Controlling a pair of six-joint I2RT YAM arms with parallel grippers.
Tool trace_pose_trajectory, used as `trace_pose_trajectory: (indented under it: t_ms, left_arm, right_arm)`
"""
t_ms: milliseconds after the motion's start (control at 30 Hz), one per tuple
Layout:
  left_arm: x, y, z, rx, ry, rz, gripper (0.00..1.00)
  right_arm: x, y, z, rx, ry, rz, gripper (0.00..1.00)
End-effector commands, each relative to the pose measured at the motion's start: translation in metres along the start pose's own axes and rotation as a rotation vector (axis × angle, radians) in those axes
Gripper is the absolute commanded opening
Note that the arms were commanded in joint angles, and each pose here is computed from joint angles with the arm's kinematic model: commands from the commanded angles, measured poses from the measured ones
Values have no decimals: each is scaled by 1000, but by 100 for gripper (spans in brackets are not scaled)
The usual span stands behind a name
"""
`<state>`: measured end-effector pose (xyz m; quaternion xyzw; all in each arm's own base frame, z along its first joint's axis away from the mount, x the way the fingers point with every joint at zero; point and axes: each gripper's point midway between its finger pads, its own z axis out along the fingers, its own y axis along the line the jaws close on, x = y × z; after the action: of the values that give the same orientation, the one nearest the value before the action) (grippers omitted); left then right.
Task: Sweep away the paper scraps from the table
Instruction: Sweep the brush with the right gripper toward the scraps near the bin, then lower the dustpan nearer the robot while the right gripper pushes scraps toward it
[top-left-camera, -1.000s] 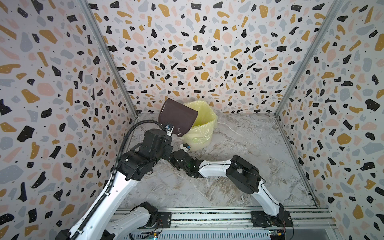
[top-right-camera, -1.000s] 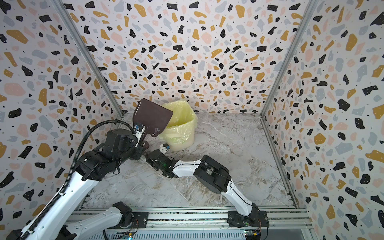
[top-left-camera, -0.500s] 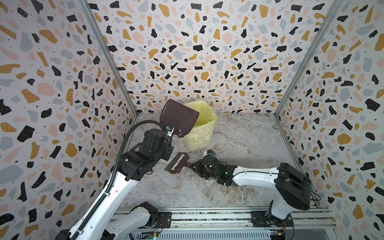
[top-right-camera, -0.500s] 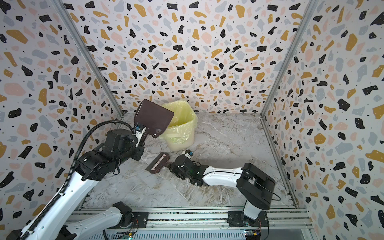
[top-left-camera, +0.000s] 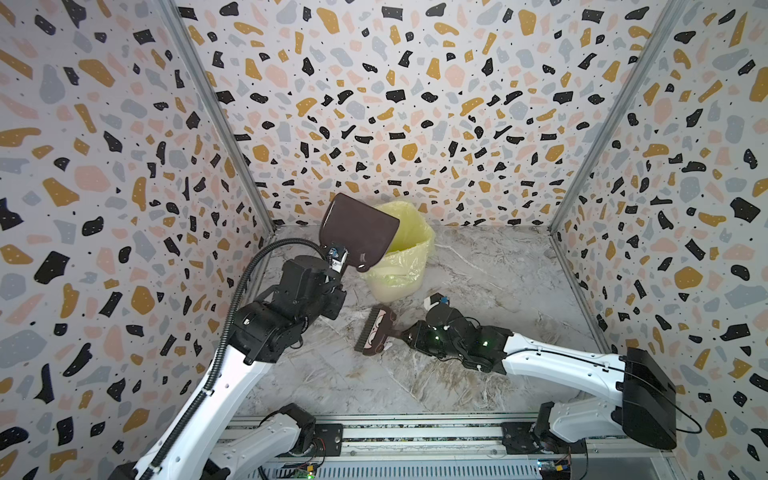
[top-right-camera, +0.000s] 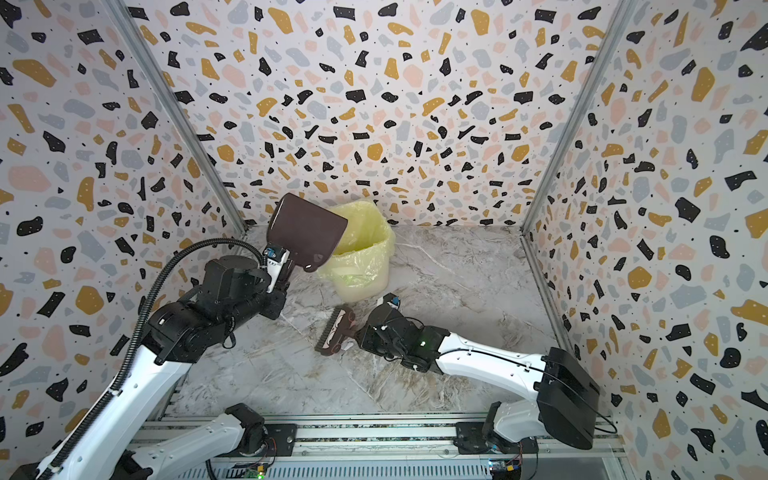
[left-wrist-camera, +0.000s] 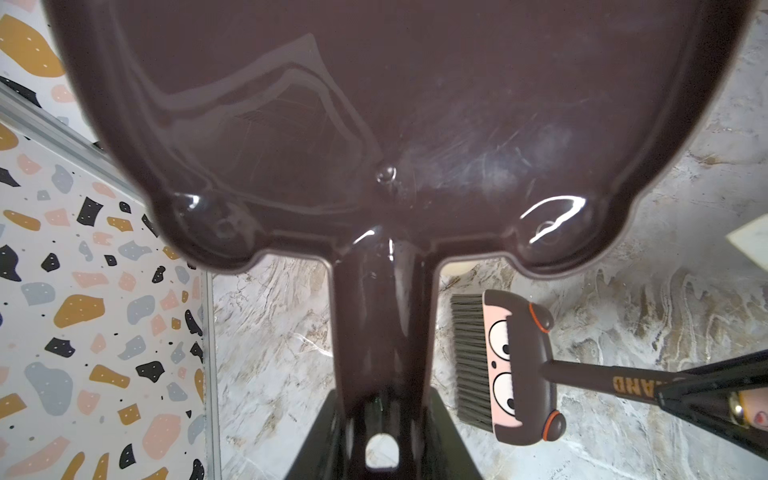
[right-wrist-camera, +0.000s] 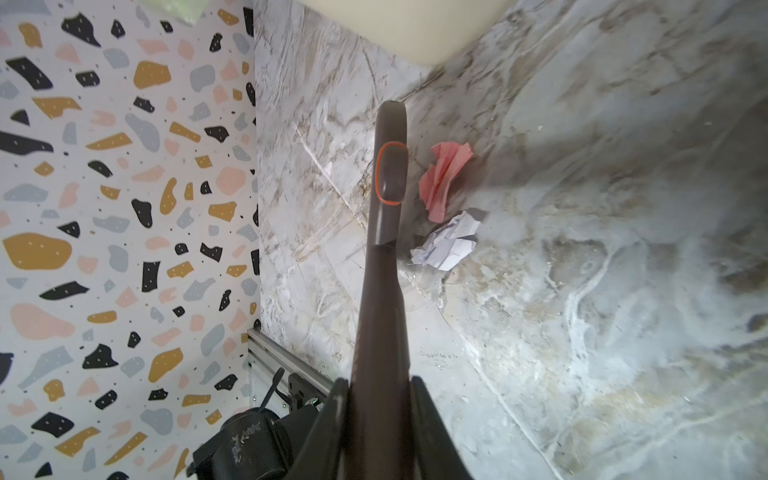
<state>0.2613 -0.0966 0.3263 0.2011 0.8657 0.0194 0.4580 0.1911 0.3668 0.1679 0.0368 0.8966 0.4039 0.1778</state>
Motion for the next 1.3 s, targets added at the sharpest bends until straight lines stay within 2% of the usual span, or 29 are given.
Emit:
trace_pose_trajectory:
  t_ms: [0,133,300,600,900,1100,1267]
  left_arm:
    - [-18,4,-14,6,-67,-26,0]
    - [-18,0,-15,29,-68,-34,0]
    - [-15,-13,-13,101,-58,-30,0]
    - [-7,-39,-11,232,-36,-20,0]
    - [18,-81,-6,336,30,34,0]
    - [30,-101,-12,384,59,55,0]
    - [49,-120,-12,413,108,75,0]
  right_arm:
    - [11,33,12,-97,82,-113,0]
    - [22,24,30,-60,155,-162,0]
    - [22,-15,23,62,199,-187,0]
    - [9,-103,-45,255,198,-142,0]
    - [-8,-163,-114,424,178,-108,0]
    - [-26,-172,-157,492,105,-93,0]
    - [-37,-139,-171,385,62,-101,0]
